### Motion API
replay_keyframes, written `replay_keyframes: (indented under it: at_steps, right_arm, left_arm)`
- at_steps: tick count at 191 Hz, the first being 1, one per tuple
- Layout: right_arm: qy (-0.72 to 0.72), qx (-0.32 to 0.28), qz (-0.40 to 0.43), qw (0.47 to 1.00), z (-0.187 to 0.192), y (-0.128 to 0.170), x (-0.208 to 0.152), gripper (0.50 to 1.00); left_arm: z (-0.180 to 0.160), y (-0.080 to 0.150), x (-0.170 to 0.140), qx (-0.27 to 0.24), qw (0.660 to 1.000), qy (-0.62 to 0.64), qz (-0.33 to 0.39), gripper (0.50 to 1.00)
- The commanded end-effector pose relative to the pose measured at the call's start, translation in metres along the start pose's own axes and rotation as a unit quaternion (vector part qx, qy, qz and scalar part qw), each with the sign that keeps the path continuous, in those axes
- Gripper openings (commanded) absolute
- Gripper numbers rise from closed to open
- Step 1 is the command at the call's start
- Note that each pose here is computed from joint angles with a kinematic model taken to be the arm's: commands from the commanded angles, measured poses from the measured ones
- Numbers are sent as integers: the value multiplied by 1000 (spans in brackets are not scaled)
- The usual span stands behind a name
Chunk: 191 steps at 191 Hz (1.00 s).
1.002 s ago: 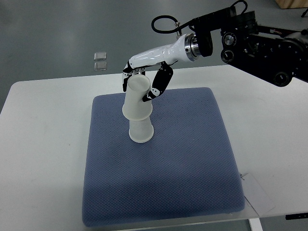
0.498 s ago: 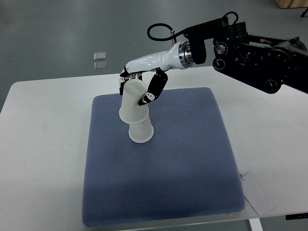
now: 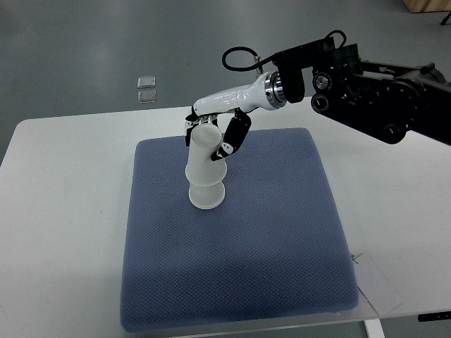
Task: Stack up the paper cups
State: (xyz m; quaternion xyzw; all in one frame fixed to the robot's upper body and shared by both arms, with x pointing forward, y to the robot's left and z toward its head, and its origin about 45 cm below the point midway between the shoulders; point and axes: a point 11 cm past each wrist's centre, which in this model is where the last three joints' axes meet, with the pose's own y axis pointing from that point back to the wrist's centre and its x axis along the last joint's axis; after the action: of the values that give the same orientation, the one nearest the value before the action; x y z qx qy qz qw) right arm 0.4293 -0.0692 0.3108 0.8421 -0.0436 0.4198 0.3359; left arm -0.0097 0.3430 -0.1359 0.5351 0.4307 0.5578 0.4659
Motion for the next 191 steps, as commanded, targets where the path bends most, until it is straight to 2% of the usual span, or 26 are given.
replay_keyframes:
  at_steps: [1, 6, 15, 19, 27, 111, 135, 161, 191]
  right_arm:
    - [-3, 2, 1, 1000, 0, -1, -2, 695]
    - [-4, 2, 2, 1000, 0, -1, -1, 750]
    - [-5, 3, 2, 1000, 0, -1, -1, 813]
    - [-6, 3, 2, 1000, 0, -1, -2, 866]
    - [-7, 3, 3, 1000, 0, 0, -1, 891]
    - [-8, 4, 5, 1000, 1, 0, -1, 897]
    - [-11, -2, 24, 1000, 6, 8, 7, 895]
    - [-48, -12, 97, 994, 27, 42, 36, 895]
    - [-167, -44, 185, 968, 83, 83, 45, 891]
  left_arm:
    - [0, 0, 0, 0, 1000, 0, 0, 1000]
    - [0, 0, 0, 0, 1000, 0, 0, 1000]
    - [0, 0, 0, 0, 1000, 0, 0, 1000]
    - [0, 0, 0, 0, 1000, 0, 0, 1000]
    - [0, 0, 0, 0, 1000, 0, 0, 1000]
    - [0, 0, 0, 0, 1000, 0, 0, 1000]
    - [0, 0, 0, 0, 1000, 0, 0, 1000]
    - [0, 0, 0, 0, 1000, 0, 0, 1000]
    - [0, 0, 0, 0, 1000, 0, 0, 1000]
